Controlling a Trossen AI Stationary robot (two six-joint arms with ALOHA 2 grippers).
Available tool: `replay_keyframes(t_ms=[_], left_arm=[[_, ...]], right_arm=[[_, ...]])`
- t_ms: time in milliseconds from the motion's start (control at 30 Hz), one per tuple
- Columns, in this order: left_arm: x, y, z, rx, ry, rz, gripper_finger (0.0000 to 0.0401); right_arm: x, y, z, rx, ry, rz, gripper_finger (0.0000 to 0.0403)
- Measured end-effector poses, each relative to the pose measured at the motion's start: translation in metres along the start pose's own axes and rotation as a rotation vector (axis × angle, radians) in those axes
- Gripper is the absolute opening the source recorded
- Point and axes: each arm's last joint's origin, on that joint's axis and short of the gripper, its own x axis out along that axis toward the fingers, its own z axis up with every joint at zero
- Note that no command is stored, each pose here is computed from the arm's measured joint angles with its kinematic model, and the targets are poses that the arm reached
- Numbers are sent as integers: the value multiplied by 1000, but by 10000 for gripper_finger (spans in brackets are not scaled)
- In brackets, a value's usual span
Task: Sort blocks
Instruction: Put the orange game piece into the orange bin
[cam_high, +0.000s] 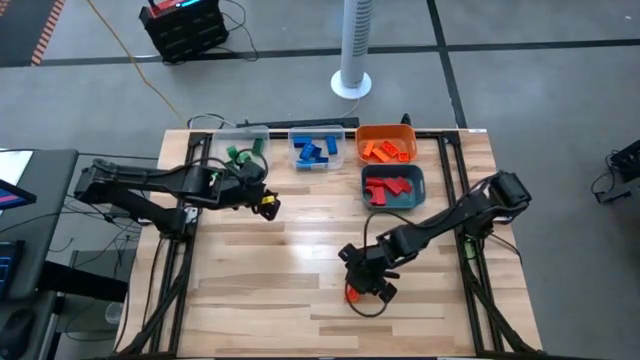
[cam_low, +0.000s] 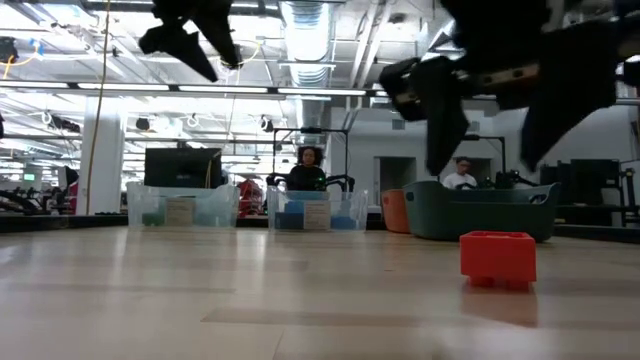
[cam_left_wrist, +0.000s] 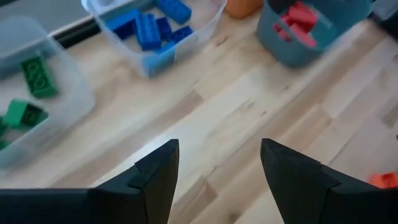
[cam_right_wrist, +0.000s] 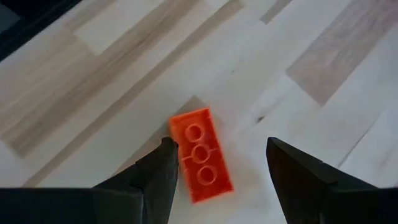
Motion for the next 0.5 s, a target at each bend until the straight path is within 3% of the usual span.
replay_keyframes(t_ms=[267,500], left_arm=[[-4,4,-11,13,63,48,220],[-4,5,-12,24,76,59,220]], right_arm=[[24,4,-3,-16,27,21,248],[27,10,-5,-51,61,-2,248]])
